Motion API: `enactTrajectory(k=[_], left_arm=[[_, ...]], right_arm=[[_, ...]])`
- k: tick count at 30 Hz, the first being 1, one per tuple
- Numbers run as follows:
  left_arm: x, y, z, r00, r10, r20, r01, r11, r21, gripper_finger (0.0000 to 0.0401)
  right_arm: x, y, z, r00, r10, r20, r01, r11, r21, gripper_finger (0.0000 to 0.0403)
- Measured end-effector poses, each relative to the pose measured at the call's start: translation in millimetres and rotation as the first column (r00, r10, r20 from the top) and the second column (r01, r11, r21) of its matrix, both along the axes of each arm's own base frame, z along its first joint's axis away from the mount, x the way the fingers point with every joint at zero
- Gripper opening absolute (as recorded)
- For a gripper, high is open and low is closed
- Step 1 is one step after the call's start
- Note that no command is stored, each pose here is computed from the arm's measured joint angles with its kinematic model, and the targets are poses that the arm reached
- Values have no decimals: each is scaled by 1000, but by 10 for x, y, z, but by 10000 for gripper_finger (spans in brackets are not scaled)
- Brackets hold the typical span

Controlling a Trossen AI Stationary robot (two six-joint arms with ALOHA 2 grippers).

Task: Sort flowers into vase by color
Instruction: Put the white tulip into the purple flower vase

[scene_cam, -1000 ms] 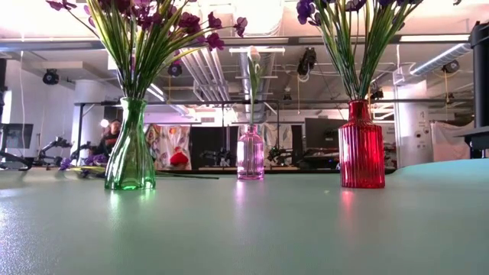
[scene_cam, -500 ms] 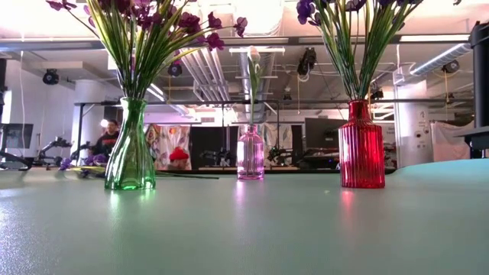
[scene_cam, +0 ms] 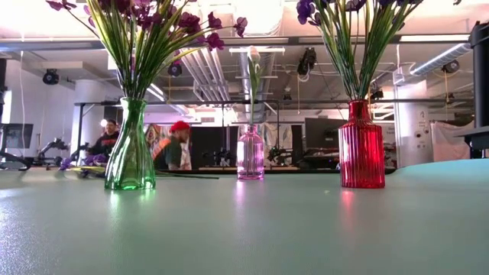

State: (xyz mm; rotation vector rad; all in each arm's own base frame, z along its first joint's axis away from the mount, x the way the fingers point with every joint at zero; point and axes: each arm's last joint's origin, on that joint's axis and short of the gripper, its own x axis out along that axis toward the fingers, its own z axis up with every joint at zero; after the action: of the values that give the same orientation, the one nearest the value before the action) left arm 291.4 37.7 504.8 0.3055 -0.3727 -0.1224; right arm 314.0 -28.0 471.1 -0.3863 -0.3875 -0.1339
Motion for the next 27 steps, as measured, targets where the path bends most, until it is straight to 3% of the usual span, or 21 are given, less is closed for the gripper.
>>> enactTrajectory(k=[5,9,12,16,23,27], left_arm=[[-192,186,58,997,74,-25,-75,997,-11,0],[-264,424,27,985,154,-75,-158,987,-42,0],[-330,615,7,971,217,-103,-225,972,-67,0],[-407,867,-69,939,298,-174,-316,944,-93,0],[-521,1129,-141,898,383,-215,-412,905,-108,0],[-510,1240,-322,880,396,-263,-440,888,-135,0]], right_arm=[[-102,-32,69,992,-127,12,126,991,55,187],[-140,-36,72,988,-151,-15,152,986,63,195],[-176,-35,82,987,-159,-29,161,985,68,196],[-235,-63,87,966,-251,-57,257,957,136,196],[-303,-63,83,957,-271,-106,284,948,145,196],[-330,-64,79,954,-272,-125,290,944,159,196]])
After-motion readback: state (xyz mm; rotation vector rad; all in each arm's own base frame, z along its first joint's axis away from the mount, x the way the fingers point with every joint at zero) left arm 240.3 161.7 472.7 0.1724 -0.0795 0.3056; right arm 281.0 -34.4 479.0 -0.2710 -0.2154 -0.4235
